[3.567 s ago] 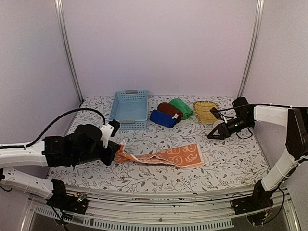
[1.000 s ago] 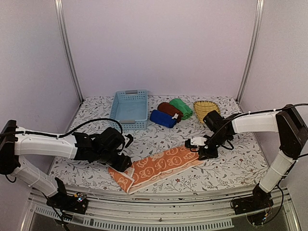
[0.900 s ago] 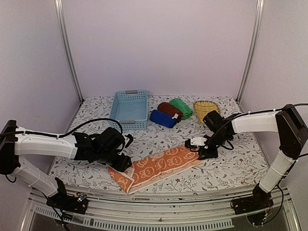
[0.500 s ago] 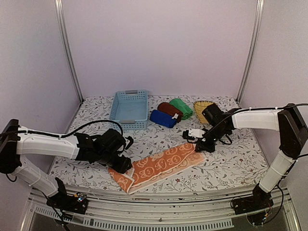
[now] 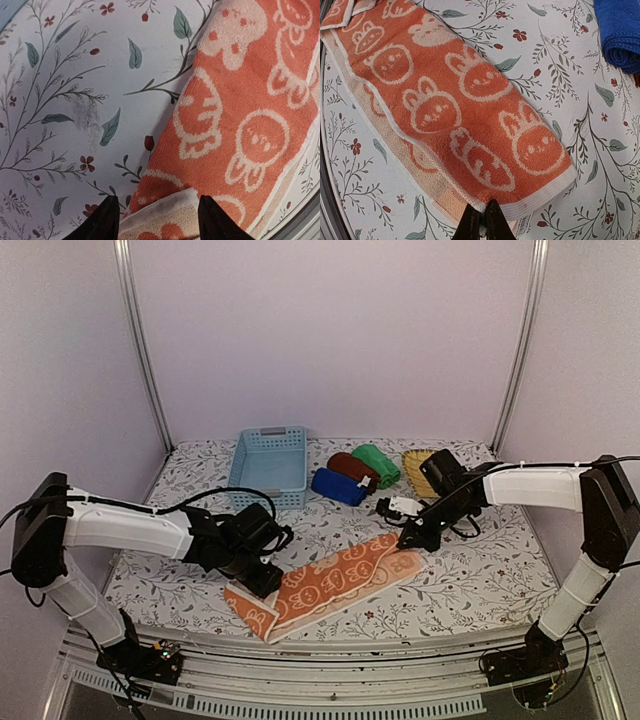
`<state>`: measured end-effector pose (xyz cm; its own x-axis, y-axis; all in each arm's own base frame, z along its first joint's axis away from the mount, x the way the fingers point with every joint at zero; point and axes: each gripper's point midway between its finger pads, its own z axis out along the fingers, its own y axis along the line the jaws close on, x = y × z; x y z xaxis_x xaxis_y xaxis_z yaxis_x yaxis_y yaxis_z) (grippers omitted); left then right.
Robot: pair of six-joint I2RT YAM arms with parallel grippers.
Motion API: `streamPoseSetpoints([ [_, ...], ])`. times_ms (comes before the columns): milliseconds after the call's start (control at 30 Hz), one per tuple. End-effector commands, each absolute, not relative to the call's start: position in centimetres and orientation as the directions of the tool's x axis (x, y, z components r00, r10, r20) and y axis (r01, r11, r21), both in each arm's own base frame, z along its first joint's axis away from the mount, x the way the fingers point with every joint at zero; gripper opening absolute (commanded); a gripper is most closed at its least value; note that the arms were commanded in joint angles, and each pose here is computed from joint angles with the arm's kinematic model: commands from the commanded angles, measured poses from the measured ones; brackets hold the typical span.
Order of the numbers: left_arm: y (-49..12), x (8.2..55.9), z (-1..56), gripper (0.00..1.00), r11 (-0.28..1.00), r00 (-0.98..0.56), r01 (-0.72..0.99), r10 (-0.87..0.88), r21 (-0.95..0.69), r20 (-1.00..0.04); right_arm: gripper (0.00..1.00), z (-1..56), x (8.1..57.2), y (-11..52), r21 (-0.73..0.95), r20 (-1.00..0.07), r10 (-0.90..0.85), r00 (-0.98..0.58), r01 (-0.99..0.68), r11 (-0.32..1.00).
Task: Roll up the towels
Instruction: Pick up the towel from the center of the board.
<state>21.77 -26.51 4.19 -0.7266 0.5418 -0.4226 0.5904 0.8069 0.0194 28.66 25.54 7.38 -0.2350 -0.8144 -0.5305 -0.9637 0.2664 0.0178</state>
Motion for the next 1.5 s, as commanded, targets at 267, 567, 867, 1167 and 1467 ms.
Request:
streamPoseSetpoints([
  [267,-29.1,20.1,3.1,0.47,0.661,-0.628,0.750,0.703,-0.019,-0.333,0.07,7.7,28.9,26.2,0.034,-0.567,-0.784,-0.251,-0.959,0.283],
  [567,-28.3,20.4,1.4,0.37,0.635,-0.600,0.769,0.755,0.067,-0.265,0.07,6.8,28.7,26.0,0.045,-0.551,-0.793,-0.259,-0.958,0.282],
  [867,-28.0,21.6,3.3,0.10,0.648,-0.591,0.749,0.748,0.137,-0.303,0.08,6.9,28.7,26.0,0.044,-0.553,-0.792,-0.259,-0.958,0.283],
  [1167,-26.4,23.5,8.3,0.00,0.709,-0.595,0.682,0.681,0.180,-0.427,0.07,7.0,28.9,26.0,0.042,-0.554,-0.789,-0.266,-0.955,0.293],
  [1467,-19.6,28.0,17.2,0.00,0.881,-0.593,0.395,0.460,0.259,-0.661,0.06,13.6,32.9,24.7,0.061,-0.646,-0.689,-0.328,-0.922,0.382],
])
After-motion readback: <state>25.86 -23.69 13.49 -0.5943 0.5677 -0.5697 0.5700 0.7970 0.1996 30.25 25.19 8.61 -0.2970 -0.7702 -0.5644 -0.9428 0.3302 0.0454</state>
